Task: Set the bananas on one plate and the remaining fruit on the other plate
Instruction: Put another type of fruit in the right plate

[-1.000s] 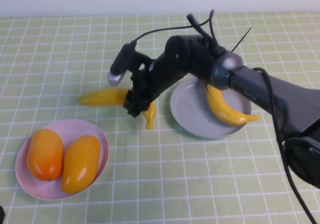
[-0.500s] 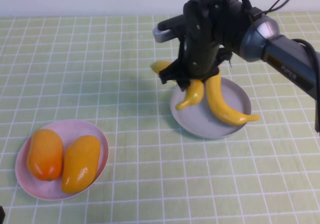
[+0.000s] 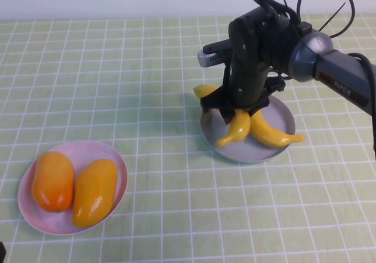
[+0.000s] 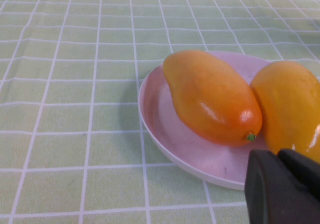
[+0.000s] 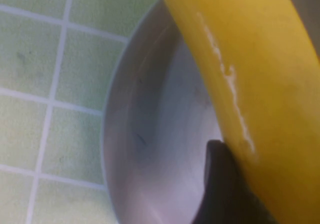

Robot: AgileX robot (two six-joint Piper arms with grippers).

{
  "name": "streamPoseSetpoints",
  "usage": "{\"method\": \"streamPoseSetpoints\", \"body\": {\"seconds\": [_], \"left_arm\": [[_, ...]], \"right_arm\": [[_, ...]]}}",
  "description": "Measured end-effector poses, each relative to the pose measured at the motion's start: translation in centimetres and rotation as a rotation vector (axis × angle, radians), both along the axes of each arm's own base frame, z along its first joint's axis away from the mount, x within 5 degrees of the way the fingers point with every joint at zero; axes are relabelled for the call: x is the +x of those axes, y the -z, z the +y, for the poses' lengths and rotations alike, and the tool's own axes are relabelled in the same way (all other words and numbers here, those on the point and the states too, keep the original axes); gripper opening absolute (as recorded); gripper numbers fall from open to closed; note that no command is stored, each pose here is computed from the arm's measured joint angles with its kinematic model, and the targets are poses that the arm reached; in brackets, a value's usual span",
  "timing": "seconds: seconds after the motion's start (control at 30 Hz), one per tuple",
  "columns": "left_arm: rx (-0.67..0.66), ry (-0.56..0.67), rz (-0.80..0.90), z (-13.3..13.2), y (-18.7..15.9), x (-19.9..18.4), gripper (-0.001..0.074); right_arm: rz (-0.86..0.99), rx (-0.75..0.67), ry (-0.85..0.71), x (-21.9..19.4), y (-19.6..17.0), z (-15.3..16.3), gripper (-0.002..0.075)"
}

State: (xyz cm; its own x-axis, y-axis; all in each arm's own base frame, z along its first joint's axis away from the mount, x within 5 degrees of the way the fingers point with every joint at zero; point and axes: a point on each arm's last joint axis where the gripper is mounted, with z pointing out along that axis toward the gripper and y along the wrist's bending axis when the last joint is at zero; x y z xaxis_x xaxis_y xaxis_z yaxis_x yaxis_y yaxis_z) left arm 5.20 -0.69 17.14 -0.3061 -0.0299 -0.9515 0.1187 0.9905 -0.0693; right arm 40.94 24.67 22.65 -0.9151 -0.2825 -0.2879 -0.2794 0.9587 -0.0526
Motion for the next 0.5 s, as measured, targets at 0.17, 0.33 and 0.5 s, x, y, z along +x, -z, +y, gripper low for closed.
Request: {"method": "streamPoseSetpoints", "body": {"seconds": [0.17, 0.33, 0.5], "left_arm": [[0.0, 0.0, 0.0, 0.0, 0.0, 0.0, 0.0003], [0.0, 0.0, 0.0, 0.0, 0.0, 0.0, 0.0003], [0.0, 0.0, 0.0, 0.0, 0.0, 0.0, 0.0003]], "right_arm": [[0.015, 0.014, 0.002, 0.0, 0.5, 0.2, 0.0333], [0.052, 0.003, 0.007, -0.2, 0.9, 0.2, 0.0477], [0.042, 0.009, 0.008, -0.5, -0.3, 0.0, 0.0536]]}}
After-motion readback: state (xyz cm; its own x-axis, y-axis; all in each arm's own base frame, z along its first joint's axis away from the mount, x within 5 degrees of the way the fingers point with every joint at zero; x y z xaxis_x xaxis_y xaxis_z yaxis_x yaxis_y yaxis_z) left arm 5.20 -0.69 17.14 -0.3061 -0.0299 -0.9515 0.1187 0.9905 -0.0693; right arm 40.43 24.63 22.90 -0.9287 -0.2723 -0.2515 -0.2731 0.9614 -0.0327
